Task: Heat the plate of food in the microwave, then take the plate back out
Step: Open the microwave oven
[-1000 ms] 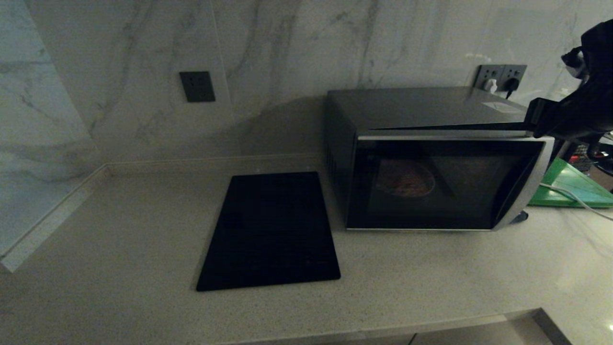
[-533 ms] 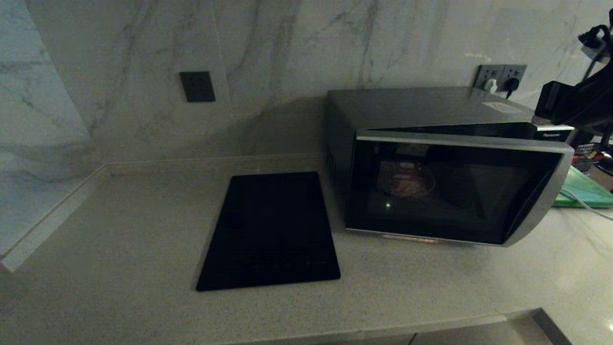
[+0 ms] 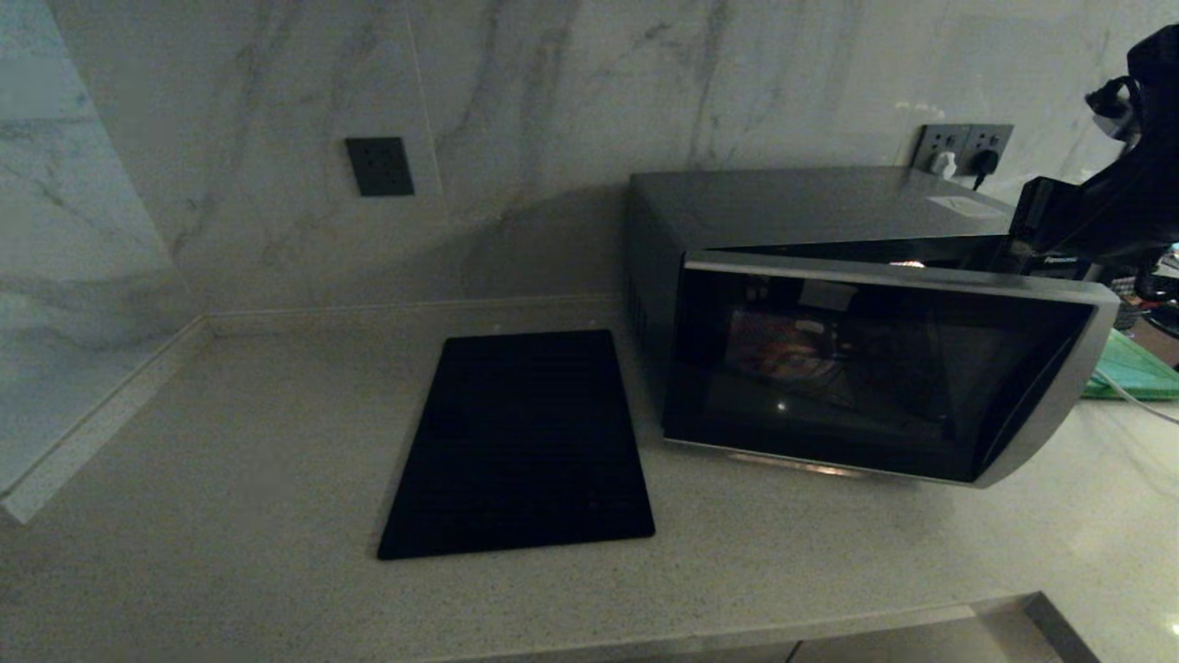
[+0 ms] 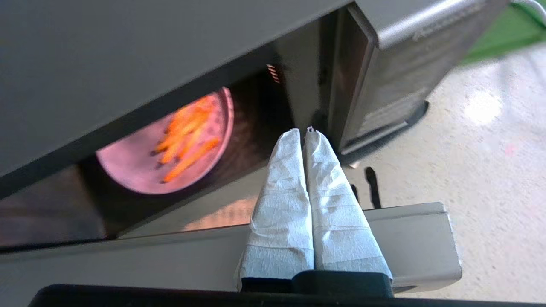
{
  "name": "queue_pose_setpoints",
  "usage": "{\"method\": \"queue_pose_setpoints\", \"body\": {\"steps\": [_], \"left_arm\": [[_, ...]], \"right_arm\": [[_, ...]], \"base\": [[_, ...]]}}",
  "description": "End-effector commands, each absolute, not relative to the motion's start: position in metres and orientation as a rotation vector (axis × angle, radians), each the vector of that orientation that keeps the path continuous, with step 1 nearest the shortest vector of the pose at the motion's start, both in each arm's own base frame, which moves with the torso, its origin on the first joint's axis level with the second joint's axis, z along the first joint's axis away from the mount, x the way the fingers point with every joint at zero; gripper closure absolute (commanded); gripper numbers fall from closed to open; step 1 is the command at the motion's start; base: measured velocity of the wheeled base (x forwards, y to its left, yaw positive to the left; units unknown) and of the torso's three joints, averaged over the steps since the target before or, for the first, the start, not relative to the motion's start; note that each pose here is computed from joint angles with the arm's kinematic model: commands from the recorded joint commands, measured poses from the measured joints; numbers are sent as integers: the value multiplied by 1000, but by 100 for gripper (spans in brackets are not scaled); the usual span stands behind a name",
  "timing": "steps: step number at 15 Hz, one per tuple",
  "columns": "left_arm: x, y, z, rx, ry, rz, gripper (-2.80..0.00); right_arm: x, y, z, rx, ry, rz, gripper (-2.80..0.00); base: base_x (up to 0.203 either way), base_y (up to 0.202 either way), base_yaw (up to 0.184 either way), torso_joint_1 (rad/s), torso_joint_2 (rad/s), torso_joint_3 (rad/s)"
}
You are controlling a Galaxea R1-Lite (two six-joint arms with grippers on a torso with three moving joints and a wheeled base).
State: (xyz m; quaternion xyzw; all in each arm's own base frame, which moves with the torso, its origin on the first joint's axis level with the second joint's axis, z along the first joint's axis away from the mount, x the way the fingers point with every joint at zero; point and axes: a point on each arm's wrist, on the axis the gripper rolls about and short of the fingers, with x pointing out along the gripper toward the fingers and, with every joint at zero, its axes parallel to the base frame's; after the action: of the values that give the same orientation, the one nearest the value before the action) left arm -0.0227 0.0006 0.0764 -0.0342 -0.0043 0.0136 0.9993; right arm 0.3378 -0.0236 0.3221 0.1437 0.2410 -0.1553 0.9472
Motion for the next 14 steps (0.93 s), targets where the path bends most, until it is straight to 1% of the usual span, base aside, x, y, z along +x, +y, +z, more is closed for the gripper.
{"method": "queue_pose_setpoints", "body": {"steps": [1,10,14], "left_arm": [[-23,1,76,-69,-8,29,0],[-23,1,76,-69,-9,28,0],[-23,1,76,-69,-8,29,0]], "right_arm": [[336,-24,319,292,506,-323,0],[306,-21,308,293,579,-310,0],[284,-7,303,281,616,-267,0]], "base": [[0,0,0,0,0,0],[0,0,0,0,0,0],[0,0,0,0,0,0]]}}
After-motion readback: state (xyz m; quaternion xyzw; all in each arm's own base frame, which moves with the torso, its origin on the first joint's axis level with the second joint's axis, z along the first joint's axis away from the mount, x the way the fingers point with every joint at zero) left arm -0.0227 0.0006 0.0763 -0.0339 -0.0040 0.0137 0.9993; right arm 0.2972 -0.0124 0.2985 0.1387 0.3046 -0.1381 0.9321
